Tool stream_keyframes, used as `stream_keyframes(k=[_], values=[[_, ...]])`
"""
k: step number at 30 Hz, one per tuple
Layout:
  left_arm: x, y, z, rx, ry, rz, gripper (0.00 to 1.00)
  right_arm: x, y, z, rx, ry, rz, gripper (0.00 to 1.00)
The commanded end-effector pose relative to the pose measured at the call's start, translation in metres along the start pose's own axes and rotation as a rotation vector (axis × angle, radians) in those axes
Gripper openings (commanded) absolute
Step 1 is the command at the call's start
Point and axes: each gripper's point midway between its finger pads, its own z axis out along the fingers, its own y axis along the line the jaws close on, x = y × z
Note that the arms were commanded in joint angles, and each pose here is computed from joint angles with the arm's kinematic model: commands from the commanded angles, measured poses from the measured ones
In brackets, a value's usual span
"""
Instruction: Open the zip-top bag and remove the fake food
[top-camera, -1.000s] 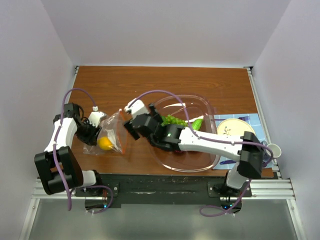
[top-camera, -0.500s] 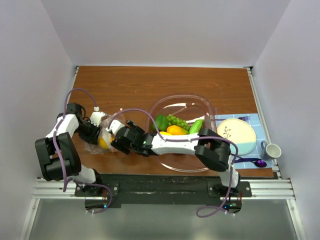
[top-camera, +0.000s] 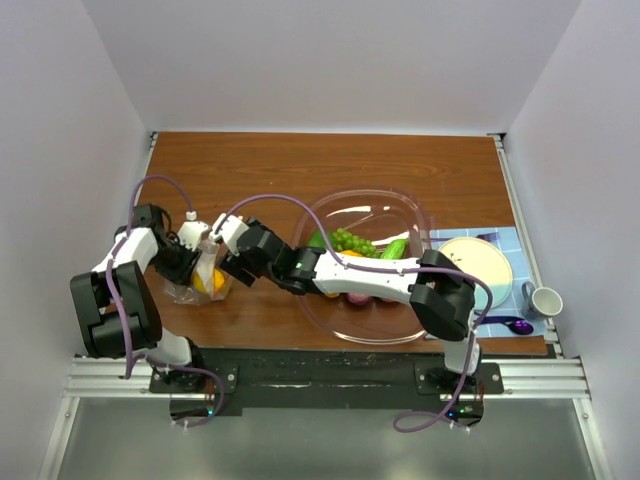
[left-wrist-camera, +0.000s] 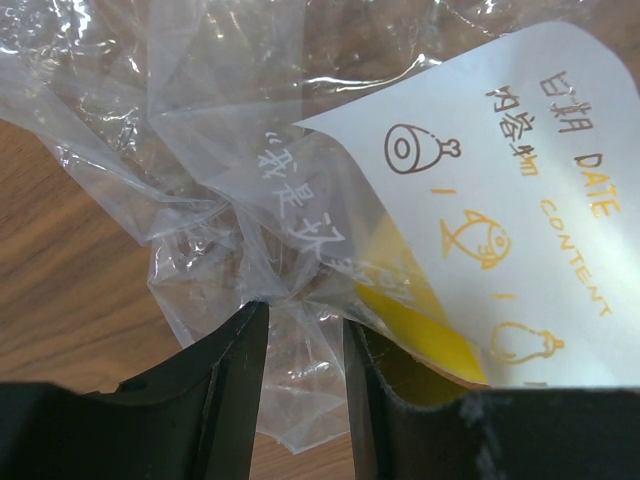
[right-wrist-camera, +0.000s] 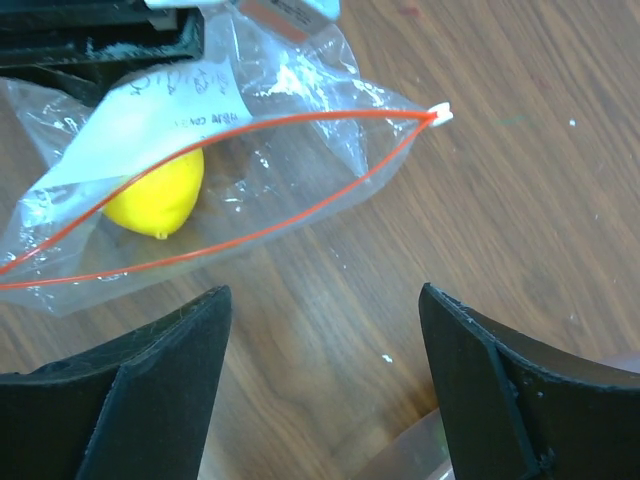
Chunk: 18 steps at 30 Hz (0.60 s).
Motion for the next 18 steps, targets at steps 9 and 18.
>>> stream_keyframes(k=[9,18], values=[[-0.023,0.016,-0.025,-0.070,-0.079,0.023,0.41,-0.039,0.006,0.031,-0.042,-0.052,-0.018,0.74],[-0.027,0.018,-0.029,-0.085,-0.093,0.028,0.41,0.002,0.009,0.038,-0.041,0.016,-0.008,0.71]])
